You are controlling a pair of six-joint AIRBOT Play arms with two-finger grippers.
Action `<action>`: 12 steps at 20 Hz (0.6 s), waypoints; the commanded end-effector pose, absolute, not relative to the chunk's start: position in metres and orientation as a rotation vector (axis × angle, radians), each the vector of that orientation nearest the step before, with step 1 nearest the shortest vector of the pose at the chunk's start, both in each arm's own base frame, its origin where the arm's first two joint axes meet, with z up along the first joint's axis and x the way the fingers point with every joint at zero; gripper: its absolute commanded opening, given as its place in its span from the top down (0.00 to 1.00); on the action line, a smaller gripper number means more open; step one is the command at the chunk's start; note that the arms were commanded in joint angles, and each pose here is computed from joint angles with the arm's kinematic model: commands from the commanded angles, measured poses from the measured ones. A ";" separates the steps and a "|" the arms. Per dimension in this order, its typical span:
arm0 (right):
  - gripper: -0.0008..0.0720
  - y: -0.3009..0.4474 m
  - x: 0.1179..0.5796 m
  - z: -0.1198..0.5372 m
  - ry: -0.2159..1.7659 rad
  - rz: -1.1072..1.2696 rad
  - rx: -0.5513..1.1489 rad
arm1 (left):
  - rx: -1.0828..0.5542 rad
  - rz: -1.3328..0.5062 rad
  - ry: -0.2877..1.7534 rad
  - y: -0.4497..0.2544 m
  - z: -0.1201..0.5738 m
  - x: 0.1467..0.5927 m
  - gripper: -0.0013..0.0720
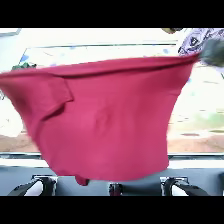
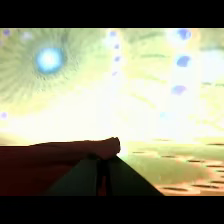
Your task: Fold the clothes and pants, and hang the long-sleeved shirts on hangers.
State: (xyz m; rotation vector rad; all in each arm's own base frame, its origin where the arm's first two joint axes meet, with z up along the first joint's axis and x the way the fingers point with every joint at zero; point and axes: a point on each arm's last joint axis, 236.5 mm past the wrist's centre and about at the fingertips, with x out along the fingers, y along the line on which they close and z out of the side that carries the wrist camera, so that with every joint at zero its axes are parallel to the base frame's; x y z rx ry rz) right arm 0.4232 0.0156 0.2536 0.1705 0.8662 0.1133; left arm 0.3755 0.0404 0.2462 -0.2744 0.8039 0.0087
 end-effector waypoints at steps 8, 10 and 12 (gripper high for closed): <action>0.95 0.000 0.546 -0.009 1.184 0.045 0.258 | -0.249 -0.091 0.985 -0.004 -0.006 0.555 0.96; 0.95 -0.002 0.557 -0.010 1.145 0.038 0.259 | -0.248 -0.091 0.971 -0.002 -0.011 0.572 0.96; 0.95 -0.001 0.553 -0.012 1.164 0.041 0.259 | -0.248 -0.089 0.970 -0.001 -0.011 0.574 0.96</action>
